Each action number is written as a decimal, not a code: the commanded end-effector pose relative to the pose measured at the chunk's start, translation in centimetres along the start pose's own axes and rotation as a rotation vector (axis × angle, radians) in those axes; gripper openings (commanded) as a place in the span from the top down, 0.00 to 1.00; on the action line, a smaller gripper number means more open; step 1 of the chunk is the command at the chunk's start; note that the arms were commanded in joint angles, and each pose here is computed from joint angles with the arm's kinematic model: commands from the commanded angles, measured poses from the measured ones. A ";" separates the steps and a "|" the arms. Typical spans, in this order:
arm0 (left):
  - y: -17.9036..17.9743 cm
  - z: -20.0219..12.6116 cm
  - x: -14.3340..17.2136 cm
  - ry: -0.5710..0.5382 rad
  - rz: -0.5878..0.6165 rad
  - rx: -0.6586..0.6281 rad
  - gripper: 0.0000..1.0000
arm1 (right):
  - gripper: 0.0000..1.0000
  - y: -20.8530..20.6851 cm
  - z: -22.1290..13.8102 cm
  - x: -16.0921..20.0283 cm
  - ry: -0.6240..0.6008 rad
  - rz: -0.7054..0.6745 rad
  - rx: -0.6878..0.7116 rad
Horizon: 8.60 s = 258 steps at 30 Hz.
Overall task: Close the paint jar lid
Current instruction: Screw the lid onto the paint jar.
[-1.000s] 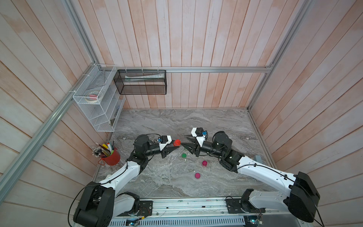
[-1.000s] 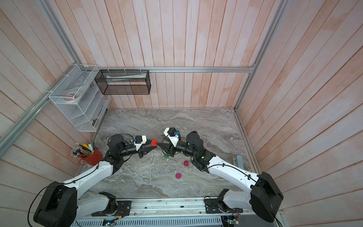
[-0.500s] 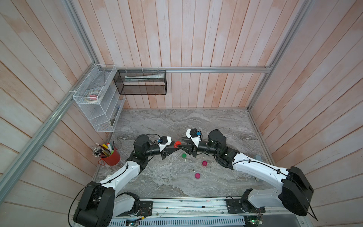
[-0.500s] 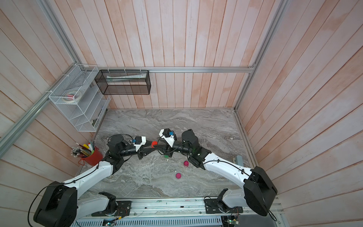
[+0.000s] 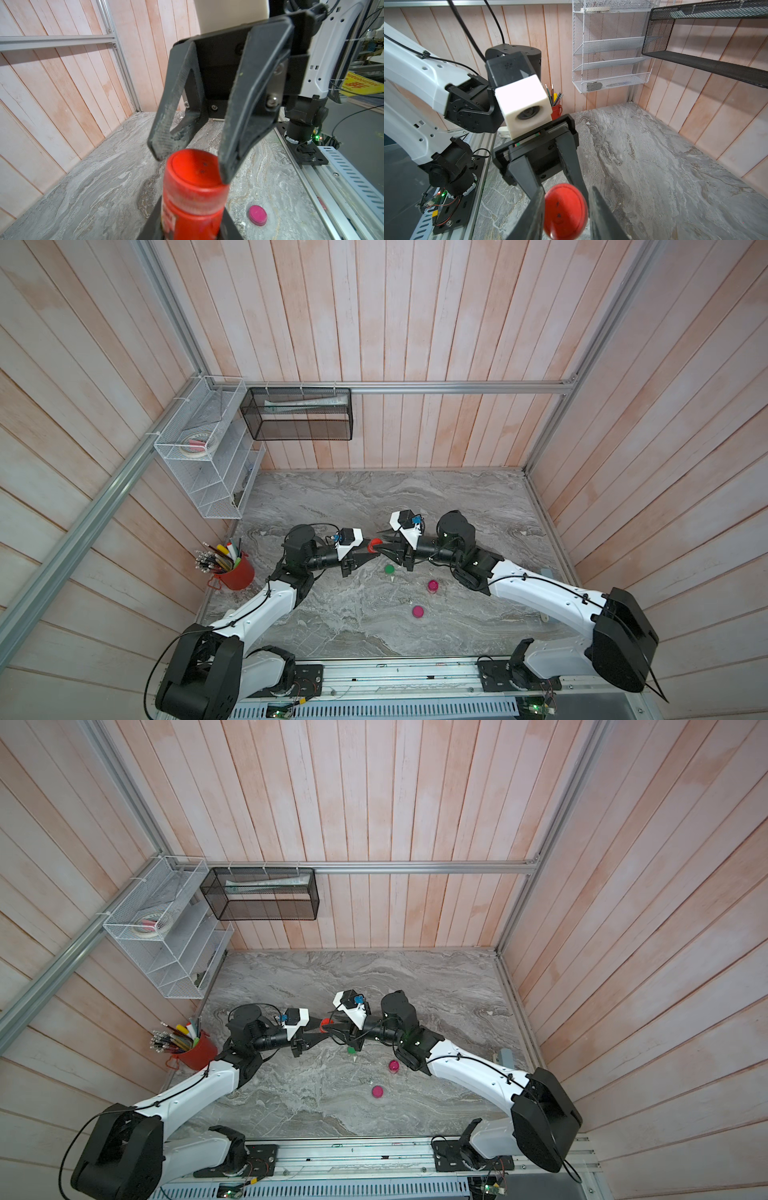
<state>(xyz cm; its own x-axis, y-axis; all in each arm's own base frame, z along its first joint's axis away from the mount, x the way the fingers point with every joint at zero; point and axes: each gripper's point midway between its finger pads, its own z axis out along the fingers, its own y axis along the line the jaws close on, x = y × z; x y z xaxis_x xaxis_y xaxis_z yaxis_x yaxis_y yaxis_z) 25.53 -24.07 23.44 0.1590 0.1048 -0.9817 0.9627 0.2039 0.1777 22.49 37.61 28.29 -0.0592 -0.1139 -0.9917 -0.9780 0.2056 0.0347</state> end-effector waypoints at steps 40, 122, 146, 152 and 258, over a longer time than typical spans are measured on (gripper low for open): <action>0.5 0.0 -1.1 -0.015 0.031 -0.010 0.73 | 0.40 0.7 0.2 -0.1 0.022 -0.026 0.023; 0.5 -0.9 -1.9 -0.068 -0.042 0.076 0.72 | 0.52 0.1 -2.7 -1.3 -0.095 -0.038 0.072; -0.2 -0.4 -1.8 -0.070 -0.062 0.117 0.72 | 0.57 0.6 0.1 -1.2 -0.052 -0.026 -0.059; 0.0 -0.4 -1.8 -0.069 -0.056 0.110 0.72 | 0.58 0.7 0.3 -0.9 -0.039 -0.017 -0.063; 0.9 -0.5 -2.3 -0.061 0.079 -0.070 0.72 | 0.57 0.4 1.2 -0.4 0.018 -0.048 -0.038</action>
<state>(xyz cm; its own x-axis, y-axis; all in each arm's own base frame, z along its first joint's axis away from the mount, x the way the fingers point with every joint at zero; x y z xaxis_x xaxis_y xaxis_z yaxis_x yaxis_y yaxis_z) 25.78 -23.51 24.50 0.2143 0.0813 -0.9734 0.9359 0.2682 0.2284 22.54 38.47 28.69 -0.0167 -0.1211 -0.9925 -0.9844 0.1757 -0.0049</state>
